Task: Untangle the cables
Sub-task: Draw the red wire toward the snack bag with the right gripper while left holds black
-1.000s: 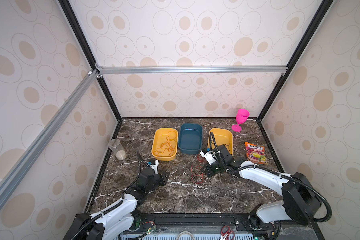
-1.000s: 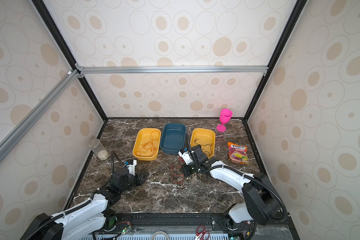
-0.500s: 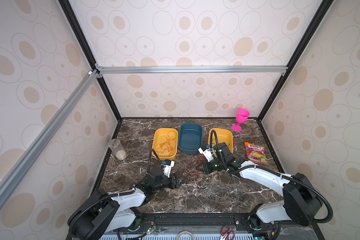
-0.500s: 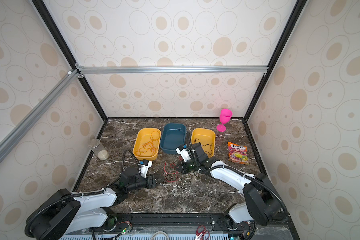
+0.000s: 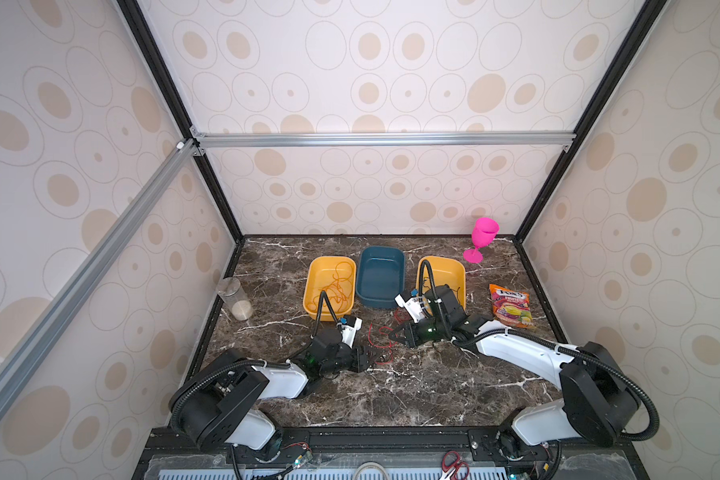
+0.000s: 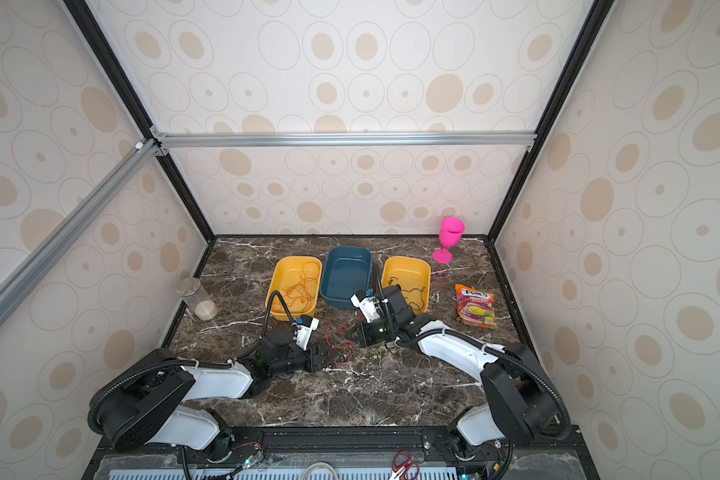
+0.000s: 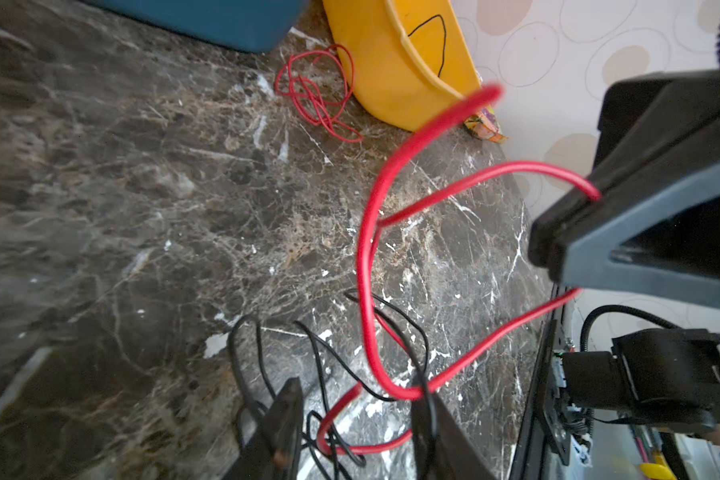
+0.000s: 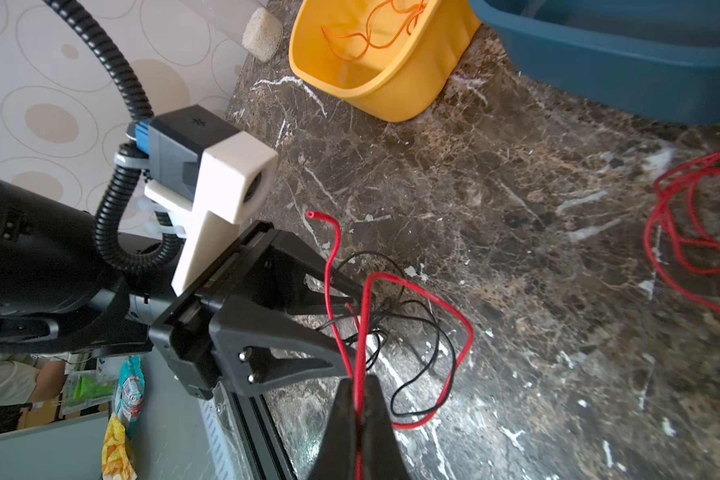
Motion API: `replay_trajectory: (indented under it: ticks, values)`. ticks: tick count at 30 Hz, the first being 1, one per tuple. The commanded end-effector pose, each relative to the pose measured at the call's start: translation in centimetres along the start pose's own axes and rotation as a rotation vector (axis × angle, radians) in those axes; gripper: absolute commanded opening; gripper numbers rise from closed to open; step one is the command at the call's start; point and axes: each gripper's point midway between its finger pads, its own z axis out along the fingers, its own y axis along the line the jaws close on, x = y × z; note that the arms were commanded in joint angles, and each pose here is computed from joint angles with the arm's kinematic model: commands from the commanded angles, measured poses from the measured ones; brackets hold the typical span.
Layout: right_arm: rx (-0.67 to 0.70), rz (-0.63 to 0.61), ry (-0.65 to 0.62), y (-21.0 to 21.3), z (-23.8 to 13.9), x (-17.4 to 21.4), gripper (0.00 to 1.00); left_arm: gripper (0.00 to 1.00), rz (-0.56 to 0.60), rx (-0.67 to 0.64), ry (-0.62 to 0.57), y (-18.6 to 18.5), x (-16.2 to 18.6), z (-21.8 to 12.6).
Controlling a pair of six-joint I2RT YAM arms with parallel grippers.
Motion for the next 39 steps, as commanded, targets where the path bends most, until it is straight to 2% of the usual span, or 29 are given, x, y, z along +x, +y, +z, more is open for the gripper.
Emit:
replay_trajectory:
  ticks: [1, 5, 10, 17, 22, 28, 32, 36, 39]
  values:
    - [0.056, -0.014, 0.009, -0.8, -0.4, 0.2, 0.00, 0.31, 0.017, -0.069, -0.022, 0.7, -0.7, 0.0]
    - [0.142, 0.009, 0.025, -2.7, -1.0, 0.9, 0.00, 0.09, 0.021, -0.109, -0.030, 1.2, -0.8, -0.5]
    - [0.269, 0.111, -0.009, -6.2, -3.0, 1.2, 0.00, 0.02, 0.017, -0.216, -0.049, 2.8, -1.1, -1.8]
    - [0.464, 0.197, -0.051, -10.3, -6.7, 2.4, 0.00, 0.00, -0.025, -0.374, -0.128, 5.6, -2.0, -5.0]
    - [0.667, 0.230, -0.044, -13.2, -10.1, 3.9, 0.00, 0.00, -0.078, -0.464, -0.164, 7.8, -1.9, -7.3]
    - [0.737, 0.245, -0.069, -13.8, -12.1, 4.4, 0.00, 0.00, -0.124, -0.527, -0.175, 9.5, -1.7, -8.7]
    - [0.734, 0.248, -0.070, -13.6, -12.4, 4.3, 0.00, 0.00, -0.141, -0.544, -0.181, 9.9, -1.5, -9.2]
    - [0.800, 0.250, -0.094, -14.0, -14.0, 4.2, 0.00, 0.00, -0.191, -0.653, -0.200, 11.6, -1.3, -10.8]
    - [0.879, 0.326, -0.120, -15.5, -16.1, 4.6, 0.00, 0.00, -0.251, -0.723, -0.228, 13.0, -1.0, -12.3]
